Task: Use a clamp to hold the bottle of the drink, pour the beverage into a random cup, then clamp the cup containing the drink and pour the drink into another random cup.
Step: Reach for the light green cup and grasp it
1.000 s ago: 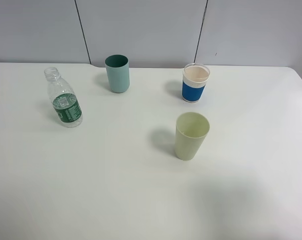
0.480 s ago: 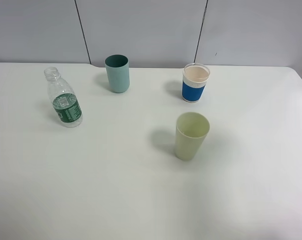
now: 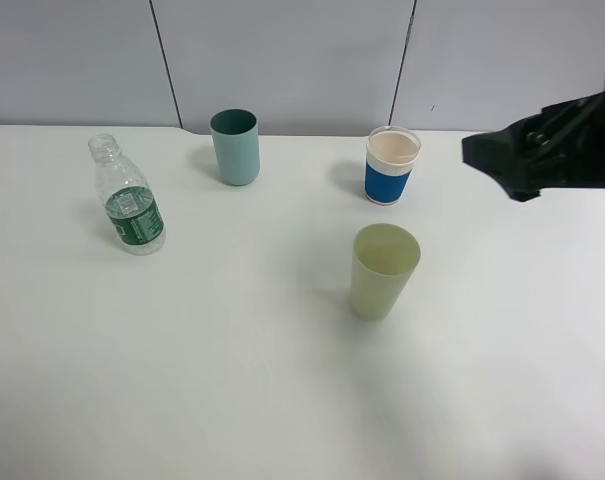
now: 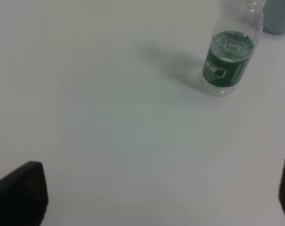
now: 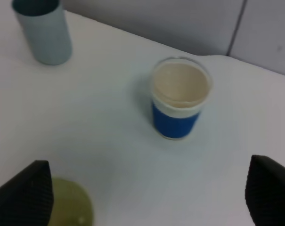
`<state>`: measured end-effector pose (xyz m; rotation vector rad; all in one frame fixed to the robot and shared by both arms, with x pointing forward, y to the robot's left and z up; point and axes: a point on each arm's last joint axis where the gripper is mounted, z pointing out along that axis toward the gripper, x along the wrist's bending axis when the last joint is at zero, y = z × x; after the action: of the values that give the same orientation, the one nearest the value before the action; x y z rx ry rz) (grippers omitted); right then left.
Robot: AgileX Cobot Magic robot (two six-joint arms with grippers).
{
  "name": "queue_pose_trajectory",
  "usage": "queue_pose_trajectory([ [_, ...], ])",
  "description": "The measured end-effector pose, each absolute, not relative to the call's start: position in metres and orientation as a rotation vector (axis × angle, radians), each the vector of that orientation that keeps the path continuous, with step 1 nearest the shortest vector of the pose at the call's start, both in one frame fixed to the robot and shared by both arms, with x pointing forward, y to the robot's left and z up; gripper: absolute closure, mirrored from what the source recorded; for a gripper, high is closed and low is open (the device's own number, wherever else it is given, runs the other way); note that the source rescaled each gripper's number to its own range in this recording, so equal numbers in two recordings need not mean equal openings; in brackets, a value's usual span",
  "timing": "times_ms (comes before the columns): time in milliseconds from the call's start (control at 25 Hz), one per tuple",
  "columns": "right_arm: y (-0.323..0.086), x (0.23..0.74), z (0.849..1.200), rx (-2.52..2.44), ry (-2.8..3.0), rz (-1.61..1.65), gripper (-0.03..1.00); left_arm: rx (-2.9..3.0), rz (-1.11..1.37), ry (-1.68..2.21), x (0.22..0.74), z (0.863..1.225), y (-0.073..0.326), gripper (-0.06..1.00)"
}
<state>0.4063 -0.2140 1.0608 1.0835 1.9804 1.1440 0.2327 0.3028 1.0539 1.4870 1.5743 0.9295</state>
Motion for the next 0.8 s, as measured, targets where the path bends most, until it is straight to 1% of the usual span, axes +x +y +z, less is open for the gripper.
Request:
queue_pose_trajectory([
  [120,-0.196,0.403,1.058,0.991,2.044,1.193,0.43,1.487,0.929,1.574,0.233,1.054,0.303,-0.06],
  [160,-0.191,0.401,1.058,0.966,2.061,1.209,0.38,1.487,0.929,1.574,0.233,1.054,0.303,-0.06],
  [200,-0.188,0.399,1.058,0.951,2.075,1.216,0.33,1.487,0.929,1.574,0.233,1.054,0.303,-0.06],
  [280,-0.183,0.396,1.058,0.926,2.096,1.234,0.13,1.487,0.929,1.574,0.233,1.054,0.303,-0.06],
  [320,-0.182,0.395,1.058,0.924,2.101,1.241,0.07,1.487,0.929,1.574,0.233,1.054,0.303,-0.06],
  [360,-0.181,0.393,1.057,0.922,2.11,1.244,0.04,1.487,0.929,1.574,0.233,1.054,0.303,-0.06],
  [440,-0.18,0.392,1.056,0.937,2.124,1.245,0.0,1.487,0.929,1.574,0.233,1.054,0.303,-0.06],
  [520,-0.18,0.391,1.054,0.958,2.147,1.223,-0.02,1.487,0.929,1.574,0.233,1.054,0.303,-0.06],
  [800,-0.182,0.389,1.047,1.063,2.19,1.175,-0.02,1.487,0.929,1.574,0.233,1.054,0.303,-0.06],
])
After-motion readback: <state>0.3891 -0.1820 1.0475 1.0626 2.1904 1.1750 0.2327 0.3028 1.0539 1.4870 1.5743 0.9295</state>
